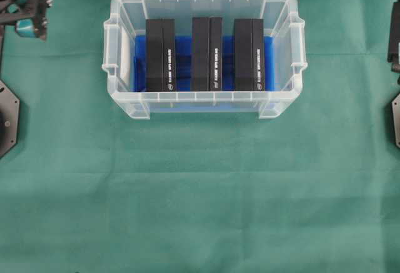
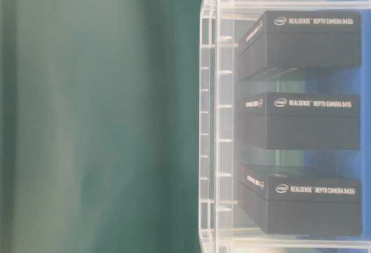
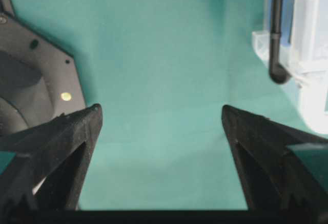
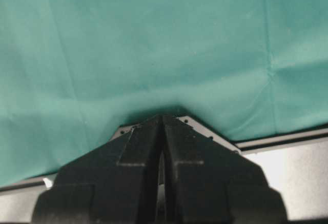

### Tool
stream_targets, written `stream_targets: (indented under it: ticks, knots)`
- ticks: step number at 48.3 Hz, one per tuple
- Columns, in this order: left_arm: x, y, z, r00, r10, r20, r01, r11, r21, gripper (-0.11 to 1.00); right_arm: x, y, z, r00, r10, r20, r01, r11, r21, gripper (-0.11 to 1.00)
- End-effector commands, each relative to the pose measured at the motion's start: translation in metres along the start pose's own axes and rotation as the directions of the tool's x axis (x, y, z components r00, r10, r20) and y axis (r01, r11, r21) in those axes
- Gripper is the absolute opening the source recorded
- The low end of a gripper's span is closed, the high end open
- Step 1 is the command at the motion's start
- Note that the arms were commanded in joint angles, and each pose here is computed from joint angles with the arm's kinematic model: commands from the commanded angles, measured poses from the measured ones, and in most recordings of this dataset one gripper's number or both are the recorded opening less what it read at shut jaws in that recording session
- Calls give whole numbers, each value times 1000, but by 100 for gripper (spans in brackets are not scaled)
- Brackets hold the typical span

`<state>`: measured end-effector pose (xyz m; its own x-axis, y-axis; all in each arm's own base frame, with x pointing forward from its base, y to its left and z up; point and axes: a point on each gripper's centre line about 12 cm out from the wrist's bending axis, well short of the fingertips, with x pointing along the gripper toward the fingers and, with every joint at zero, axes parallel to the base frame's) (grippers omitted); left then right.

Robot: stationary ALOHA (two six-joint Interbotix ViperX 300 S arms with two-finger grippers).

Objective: Take the box out of the case with the left arm.
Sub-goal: 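Move the open left gripper over the middle black box in the case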

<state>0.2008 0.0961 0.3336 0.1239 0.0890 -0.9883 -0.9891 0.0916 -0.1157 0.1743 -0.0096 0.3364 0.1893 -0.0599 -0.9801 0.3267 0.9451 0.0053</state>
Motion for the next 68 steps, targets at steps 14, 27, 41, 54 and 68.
stream_targets:
  ticks: [14, 27, 41, 54, 68]
  knots:
    - [-4, -68, 3, 998, -59, 8, 59, 998, 22, 95, -7, 0, 3, 1000, 6, 24, -6, 1000, 4, 2]
    - [1, -123, 18, 997, -80, 13, 79, 996, 40, 95, -6, -1, 3, 1000, -2, 20, 2, 1000, 4, 2]
    - [11, -181, 28, 995, -101, 12, 100, 993, 62, 95, -5, -3, 4, 999, -25, 27, 25, 1000, 3, 2]
    - [23, -224, 34, 992, -124, 17, 123, 990, 67, 95, -4, -4, 4, 999, -34, 25, 34, 999, -4, 2]
    - [36, -252, 35, 991, -131, 13, 129, 988, 80, 95, -4, -4, 4, 999, -35, 24, 35, 999, -5, 2]
